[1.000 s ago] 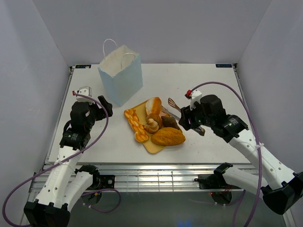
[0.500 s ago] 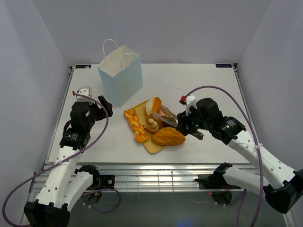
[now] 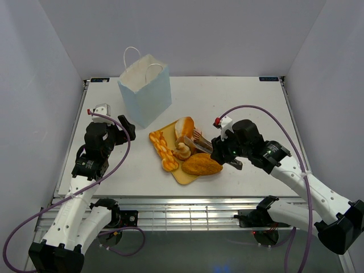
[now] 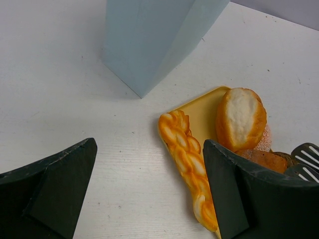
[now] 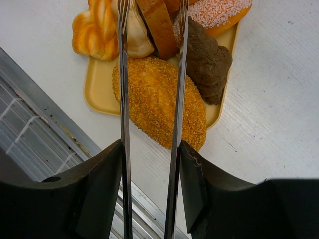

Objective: Place the fake bread into the paper bag

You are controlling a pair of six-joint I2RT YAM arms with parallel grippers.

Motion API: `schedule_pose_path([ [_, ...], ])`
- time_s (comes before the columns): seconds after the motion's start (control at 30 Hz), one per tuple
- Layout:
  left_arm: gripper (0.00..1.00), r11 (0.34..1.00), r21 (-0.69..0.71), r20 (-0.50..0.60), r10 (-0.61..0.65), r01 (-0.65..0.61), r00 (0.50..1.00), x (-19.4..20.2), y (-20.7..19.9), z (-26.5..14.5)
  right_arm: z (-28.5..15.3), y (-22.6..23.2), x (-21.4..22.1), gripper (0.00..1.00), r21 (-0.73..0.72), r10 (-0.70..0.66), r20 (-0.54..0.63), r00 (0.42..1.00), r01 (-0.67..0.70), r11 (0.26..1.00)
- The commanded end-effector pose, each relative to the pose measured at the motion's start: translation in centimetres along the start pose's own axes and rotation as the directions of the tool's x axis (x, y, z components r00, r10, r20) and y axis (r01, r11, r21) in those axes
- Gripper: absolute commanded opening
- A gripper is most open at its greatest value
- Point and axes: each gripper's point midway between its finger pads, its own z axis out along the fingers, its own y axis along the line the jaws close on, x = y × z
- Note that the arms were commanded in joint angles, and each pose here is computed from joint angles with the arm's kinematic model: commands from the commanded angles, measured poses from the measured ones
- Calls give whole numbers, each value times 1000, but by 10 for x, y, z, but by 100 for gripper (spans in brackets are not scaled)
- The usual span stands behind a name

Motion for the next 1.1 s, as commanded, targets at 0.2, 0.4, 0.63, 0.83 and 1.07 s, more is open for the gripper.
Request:
schedule_pose_path([
  [0.2,98,1000,26,37,5,-6,999,-14,-6,-5,15,0,-10,50,-6,-2,28,1000,2,1000],
  [0.4,98,1000,28,38,5,-6,999,-14,-6,-5,18,-1,-9,48,-1,-1,24,1000,1,1000],
  [0.63,98,999,34,39,5,-6,999,-14,-7,-5,23,2,-6,44,-22,0,12,1000,0,1000],
  [0.83,98,999,34,38,5,-6,999,-14,-7,-5,25,4,-3,38,-41,2,-10,1000,-2,999],
  [1.07,98,999,33,41,4,-6,999,-15,-7,-6,20,9,-7,17,-59,1,-5,1000,-1,998],
])
